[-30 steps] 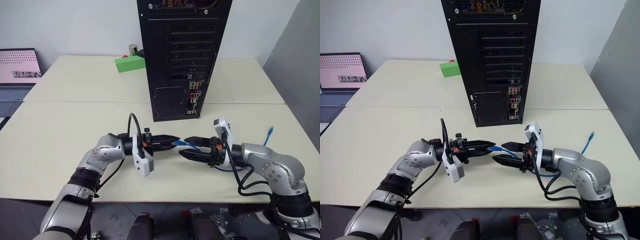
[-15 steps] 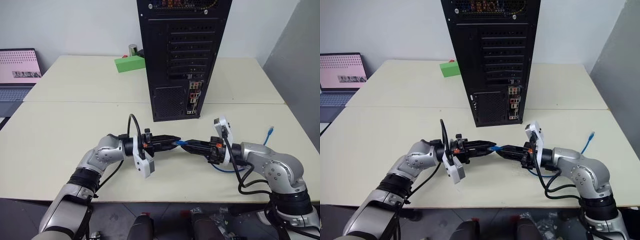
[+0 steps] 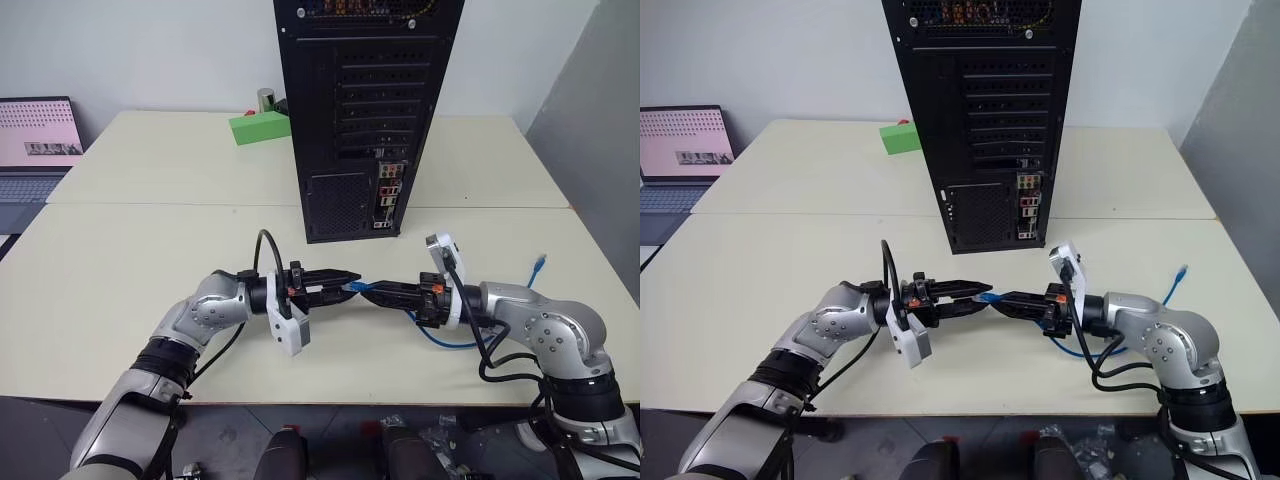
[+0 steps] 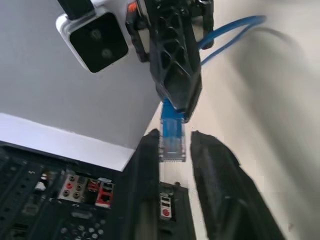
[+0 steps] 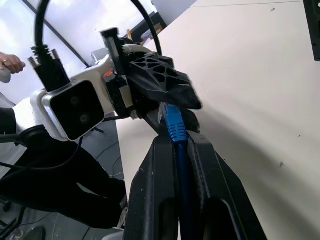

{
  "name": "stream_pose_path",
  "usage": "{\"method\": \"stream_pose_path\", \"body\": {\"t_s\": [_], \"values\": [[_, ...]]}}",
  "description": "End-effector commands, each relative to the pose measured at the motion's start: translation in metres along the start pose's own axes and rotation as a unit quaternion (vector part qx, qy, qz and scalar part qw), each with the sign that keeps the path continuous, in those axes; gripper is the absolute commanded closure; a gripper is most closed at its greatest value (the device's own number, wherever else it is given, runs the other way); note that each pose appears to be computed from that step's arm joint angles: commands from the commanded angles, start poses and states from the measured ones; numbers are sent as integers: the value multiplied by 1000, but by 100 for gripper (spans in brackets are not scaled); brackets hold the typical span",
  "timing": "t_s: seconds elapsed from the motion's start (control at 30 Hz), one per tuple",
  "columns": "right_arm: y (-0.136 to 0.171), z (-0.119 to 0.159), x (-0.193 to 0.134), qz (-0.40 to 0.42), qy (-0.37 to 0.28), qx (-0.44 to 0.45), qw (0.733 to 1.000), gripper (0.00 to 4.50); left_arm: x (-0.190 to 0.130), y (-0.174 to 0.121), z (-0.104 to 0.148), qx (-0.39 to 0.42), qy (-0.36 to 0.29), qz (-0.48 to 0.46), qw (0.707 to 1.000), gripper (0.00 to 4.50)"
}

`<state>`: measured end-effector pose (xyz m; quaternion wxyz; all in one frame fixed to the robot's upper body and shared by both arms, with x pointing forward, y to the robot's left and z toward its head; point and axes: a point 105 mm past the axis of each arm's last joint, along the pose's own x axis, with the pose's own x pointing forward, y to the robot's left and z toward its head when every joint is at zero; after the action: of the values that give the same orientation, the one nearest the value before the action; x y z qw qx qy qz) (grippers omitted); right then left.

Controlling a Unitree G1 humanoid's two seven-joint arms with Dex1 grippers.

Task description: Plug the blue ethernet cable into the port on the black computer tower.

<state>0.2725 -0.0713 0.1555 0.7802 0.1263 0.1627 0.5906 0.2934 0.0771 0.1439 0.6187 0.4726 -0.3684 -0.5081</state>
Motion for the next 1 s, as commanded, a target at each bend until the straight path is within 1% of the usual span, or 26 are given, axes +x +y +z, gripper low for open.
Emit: {"method": "stream_pose_path", "body": {"t_s": [0.03, 0.1, 0.13, 0.17, 0.2, 0.27, 0.3, 0.37, 0.43, 0.57, 0.63, 0.77, 0.83, 1.0], "values": [[2, 10, -2, -11, -11, -31, 999, 450, -8, 7, -11, -78, 34, 35, 996, 232], [-4, 12, -6, -39, -21, -40, 998, 450, -15, 5, -17, -128, 58, 43, 989, 188], [-8, 14, -9, -56, -26, -47, 997, 450, -19, 4, -19, -157, 69, 48, 984, 175], [-11, 14, -11, -68, -28, -51, 996, 450, -20, 2, -20, -177, 76, 51, 980, 146], [-14, 15, -14, -82, -28, -58, 995, 450, -22, 3, -22, -199, 85, 60, 975, 132], [-26, 21, -20, -149, -45, -88, 984, 450, -30, 5, -33, -282, 125, 108, 945, 97], [-30, 23, -22, -168, -49, -100, 980, 450, -31, 6, -35, -306, 136, 122, 934, 97], [-37, 32, -22, -216, -80, -104, 968, 450, -29, 14, -36, -341, 147, 157, 915, 97], [-44, 40, -19, -269, -104, -116, 951, 450, -27, 20, -38, -380, 160, 190, 891, 97], [-51, 51, -9, -354, -148, -118, 916, 450, -22, 28, -42, -413, 182, 240, 860, 97], [-51, 57, -6, -387, -172, -116, 898, 450, -16, 32, -41, -418, 187, 248, 854, 97], [-48, 63, 3, -428, -195, -131, 873, 450, -10, 44, -40, -427, 188, 275, 841, 97], [-48, 68, 3, -453, -214, -122, 857, 450, -8, 48, -40, -425, 191, 281, 839, 97], [-49, 73, 4, -478, -234, -118, 838, 450, -10, 52, -42, -425, 201, 288, 834, 97]]}}
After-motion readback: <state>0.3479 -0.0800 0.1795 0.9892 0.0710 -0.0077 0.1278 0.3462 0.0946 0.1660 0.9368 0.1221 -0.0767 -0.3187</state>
